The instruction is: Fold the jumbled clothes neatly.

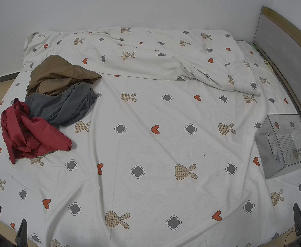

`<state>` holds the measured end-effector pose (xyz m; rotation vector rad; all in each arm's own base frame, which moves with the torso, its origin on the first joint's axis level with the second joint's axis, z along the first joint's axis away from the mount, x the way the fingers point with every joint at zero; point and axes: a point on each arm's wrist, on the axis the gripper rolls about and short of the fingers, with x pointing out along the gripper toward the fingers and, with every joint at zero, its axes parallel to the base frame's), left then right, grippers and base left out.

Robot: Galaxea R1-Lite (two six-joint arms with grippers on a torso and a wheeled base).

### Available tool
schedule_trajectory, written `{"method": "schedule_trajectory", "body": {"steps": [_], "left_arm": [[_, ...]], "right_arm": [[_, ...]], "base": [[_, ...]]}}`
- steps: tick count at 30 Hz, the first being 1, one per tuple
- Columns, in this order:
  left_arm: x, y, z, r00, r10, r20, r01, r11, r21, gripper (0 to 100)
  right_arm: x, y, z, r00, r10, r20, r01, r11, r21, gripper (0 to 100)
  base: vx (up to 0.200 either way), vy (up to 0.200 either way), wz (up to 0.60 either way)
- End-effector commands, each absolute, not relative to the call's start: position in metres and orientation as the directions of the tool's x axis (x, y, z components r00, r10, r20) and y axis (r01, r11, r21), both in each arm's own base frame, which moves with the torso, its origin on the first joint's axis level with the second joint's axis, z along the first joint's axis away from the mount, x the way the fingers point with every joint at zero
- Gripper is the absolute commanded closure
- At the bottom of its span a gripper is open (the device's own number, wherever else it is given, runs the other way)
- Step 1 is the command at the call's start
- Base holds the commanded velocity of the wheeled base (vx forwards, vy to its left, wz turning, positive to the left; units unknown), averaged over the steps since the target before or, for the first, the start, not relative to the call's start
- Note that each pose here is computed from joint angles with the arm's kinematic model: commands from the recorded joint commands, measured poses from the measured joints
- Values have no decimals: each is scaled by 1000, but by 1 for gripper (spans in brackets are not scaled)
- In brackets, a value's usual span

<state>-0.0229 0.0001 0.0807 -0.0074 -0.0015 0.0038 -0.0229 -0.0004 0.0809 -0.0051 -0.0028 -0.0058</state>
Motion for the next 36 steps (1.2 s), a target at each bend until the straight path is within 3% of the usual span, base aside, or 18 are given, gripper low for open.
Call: {"method": "schedule_trajectory", "body": {"steps": [1,28,30,31,32,34,35,36], "left_arm": [[-23,0,75,1000,5,0,-5,1000,-8,0],[-23,0,75,1000,8,0,-8,1000,-8,0],[-24,0,81,1000,6,15,-6,1000,-8,0],[-30,0,114,996,5,90,-2,1000,-25,0],[-35,0,150,990,0,139,8,998,-60,0],[-36,0,155,989,-1,147,11,998,-66,0],[-35,1,232,984,-1,177,38,979,-202,0],[-33,1,244,988,6,157,27,978,-207,0]], "right_arm": [[-23,0,76,1000,-6,2,6,1000,-5,0],[-23,-1,76,1000,-12,5,12,1000,-14,0],[-28,0,95,997,-6,78,7,1000,-13,0],[-42,-1,151,976,0,218,-4,1000,19,0],[-44,-2,201,965,4,261,-24,997,74,0],[-43,-2,207,966,5,258,-27,996,82,0],[-19,-2,281,976,40,216,-90,969,228,0],[-16,-1,288,977,54,206,-104,965,241,0]], "base": [[0,0,0],[0,0,0],[0,0,0],[0,0,0],[0,0,0],[0,0,0],[0,0,0],[0,0,0]]}}
